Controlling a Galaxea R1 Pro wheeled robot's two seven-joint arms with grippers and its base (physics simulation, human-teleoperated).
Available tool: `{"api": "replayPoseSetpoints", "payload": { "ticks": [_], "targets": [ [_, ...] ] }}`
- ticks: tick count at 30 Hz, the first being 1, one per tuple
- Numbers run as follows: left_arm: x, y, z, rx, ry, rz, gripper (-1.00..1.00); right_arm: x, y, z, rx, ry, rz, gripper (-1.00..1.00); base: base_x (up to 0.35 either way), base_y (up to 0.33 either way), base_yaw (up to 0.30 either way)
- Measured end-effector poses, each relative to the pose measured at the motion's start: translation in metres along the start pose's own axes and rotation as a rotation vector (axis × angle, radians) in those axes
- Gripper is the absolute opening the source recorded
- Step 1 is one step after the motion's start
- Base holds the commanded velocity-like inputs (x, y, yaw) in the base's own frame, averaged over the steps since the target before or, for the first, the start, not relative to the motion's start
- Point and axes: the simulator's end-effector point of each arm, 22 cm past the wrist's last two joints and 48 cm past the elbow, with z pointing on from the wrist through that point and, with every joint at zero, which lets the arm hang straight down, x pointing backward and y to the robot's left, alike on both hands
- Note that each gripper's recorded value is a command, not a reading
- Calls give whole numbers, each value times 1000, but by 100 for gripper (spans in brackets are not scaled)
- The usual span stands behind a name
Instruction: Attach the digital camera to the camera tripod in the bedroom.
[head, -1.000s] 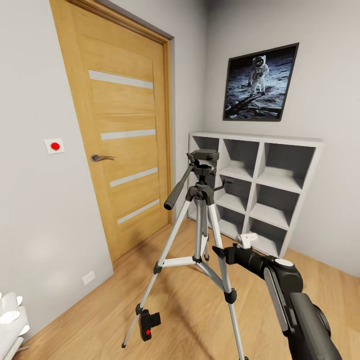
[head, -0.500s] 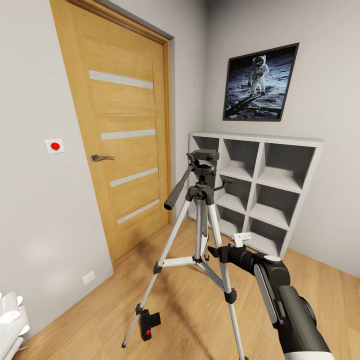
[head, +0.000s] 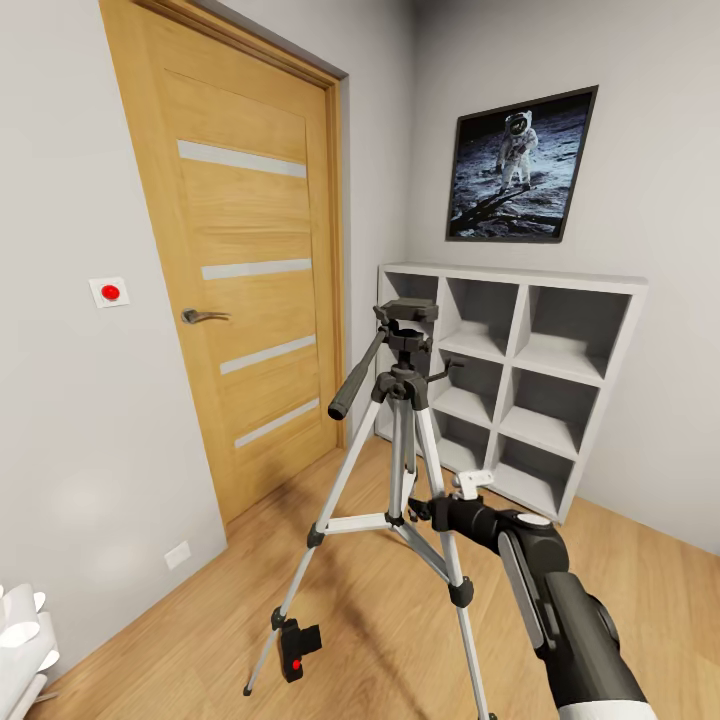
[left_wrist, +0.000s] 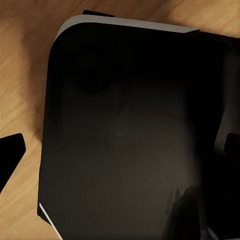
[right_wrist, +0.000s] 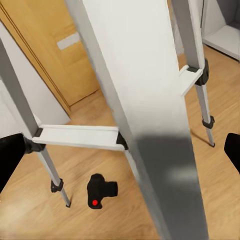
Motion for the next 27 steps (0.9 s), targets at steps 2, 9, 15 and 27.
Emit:
{"api": "replayPoseSetpoints", "payload": {
  "ticks": [2, 9, 15, 27],
  "targets": [
    [0, 0, 0, 0, 0, -1, 100, 4, -1, 3, 12, 7, 0, 100, 0, 0, 0],
    [0, 0, 0, 0, 0, 0, 100, 8, -10, 10, 66, -6, -41, 100, 0, 0, 0],
    [0, 0, 0, 0, 0, 0, 100, 9, -12, 11, 73, -10, -50, 100, 0, 0, 0],
    [0, 0, 0, 0, 0, 0, 100, 4, -11, 14, 72, -42, -63, -100, 0, 0, 0]
  ]
}}
